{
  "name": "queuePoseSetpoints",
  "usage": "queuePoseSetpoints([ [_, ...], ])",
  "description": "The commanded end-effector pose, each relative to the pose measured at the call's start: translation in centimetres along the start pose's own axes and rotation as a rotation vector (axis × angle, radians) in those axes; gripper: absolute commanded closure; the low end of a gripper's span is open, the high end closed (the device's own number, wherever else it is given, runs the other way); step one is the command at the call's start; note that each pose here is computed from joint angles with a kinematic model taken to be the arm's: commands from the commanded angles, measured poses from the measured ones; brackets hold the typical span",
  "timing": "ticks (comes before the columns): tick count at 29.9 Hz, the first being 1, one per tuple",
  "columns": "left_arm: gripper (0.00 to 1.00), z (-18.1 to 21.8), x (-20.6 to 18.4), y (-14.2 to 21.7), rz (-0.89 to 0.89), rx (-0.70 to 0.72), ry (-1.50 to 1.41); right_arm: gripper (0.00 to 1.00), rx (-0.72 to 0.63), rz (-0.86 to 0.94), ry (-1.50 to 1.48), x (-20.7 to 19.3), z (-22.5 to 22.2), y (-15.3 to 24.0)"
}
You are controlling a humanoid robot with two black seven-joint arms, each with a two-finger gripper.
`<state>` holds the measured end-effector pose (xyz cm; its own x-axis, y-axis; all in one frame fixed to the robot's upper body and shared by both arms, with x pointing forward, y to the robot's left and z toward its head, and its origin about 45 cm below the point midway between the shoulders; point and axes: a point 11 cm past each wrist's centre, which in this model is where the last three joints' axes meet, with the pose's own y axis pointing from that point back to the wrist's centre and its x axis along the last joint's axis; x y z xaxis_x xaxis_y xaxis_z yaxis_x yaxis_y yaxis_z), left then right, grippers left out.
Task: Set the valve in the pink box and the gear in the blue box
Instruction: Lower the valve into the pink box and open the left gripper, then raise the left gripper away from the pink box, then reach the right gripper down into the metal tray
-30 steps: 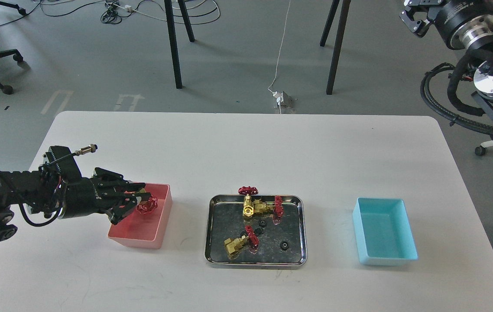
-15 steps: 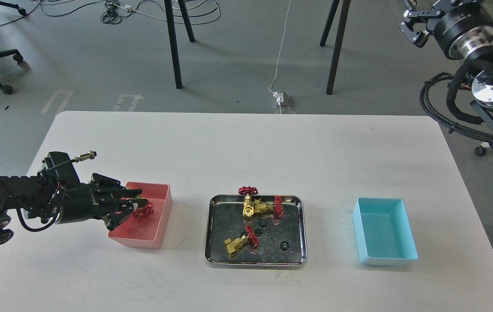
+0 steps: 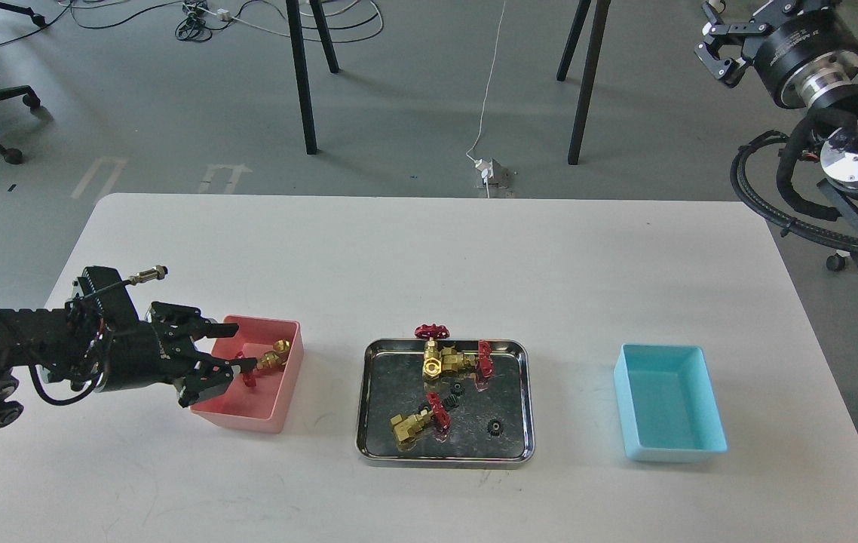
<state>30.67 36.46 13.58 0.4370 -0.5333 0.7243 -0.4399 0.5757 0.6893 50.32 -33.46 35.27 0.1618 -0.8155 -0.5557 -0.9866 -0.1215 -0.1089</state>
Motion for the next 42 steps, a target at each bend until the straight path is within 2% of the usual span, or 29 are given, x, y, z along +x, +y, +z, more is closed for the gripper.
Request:
queuePoseSetpoints([
  [1,0.24,-0.1,-0.1,0.1,0.0,0.004,0.003,0.01,0.001,0.001,0.001,0.1,-0.1,0.0],
  [5,0.22,-0.6,0.4,0.2,0.014,0.019,0.001,0.01,0.007,0.001,0.007,0.2,-0.6,0.2],
  [9,0.22,-2.0,2.8,1.5,0.091,0.072,0.013,0.01,0.01,-0.014,0.009,-0.3,-0.9,0.2],
  [14,0.21,-2.2,8.7,2.8,0.278,0.094,0.159,0.01,0.012,-0.061,0.007,-2.1,-1.3,0.0],
  [17,0.16,-3.2,13.4,4.6,0.399,0.095,0.35,0.01,0.021,-0.087,0.018,-3.2,-1.8,-0.4],
  [19,0.13,-3.7,17.4,5.5,0.51,0.036,0.532,0.01,0.014,-0.11,0.04,-3.9,-1.8,-0.5],
  [21,0.09,-4.0,21.5,6.7,0.655,-0.082,0.763,0.01,-0.011,-0.154,0.102,-5.2,-1.1,-0.4],
  [25,0.02,-5.6,27.1,9.5,0.93,-0.462,1.264,0.01,-0.092,-0.263,0.45,-7.0,0.7,0.0],
  [27,0.01,-6.2,28.8,10.3,0.997,-0.664,1.407,0.01,-0.17,-0.373,0.714,-8.4,3.4,0.5],
  [30,0.01,-6.2,29.8,9.7,1.035,-0.774,1.475,0.01,-0.275,-0.576,1.111,-10.3,7.2,1.8],
  [35,0.01,-5.2,29.5,7.9,1.005,-0.807,1.513,0.01,-0.463,-1.06,1.714,-11.5,13.0,6.9],
  [38,0.01,-5.2,29.3,7.7,1.005,-0.81,1.523,0.01,-0.558,-1.333,1.855,-12.3,15.9,10.8],
  [42,0.01,-5.0,28.9,7.3,0.997,-0.811,1.534,0.01,-0.664,-1.59,2.001,-11.5,18.4,14.0],
])
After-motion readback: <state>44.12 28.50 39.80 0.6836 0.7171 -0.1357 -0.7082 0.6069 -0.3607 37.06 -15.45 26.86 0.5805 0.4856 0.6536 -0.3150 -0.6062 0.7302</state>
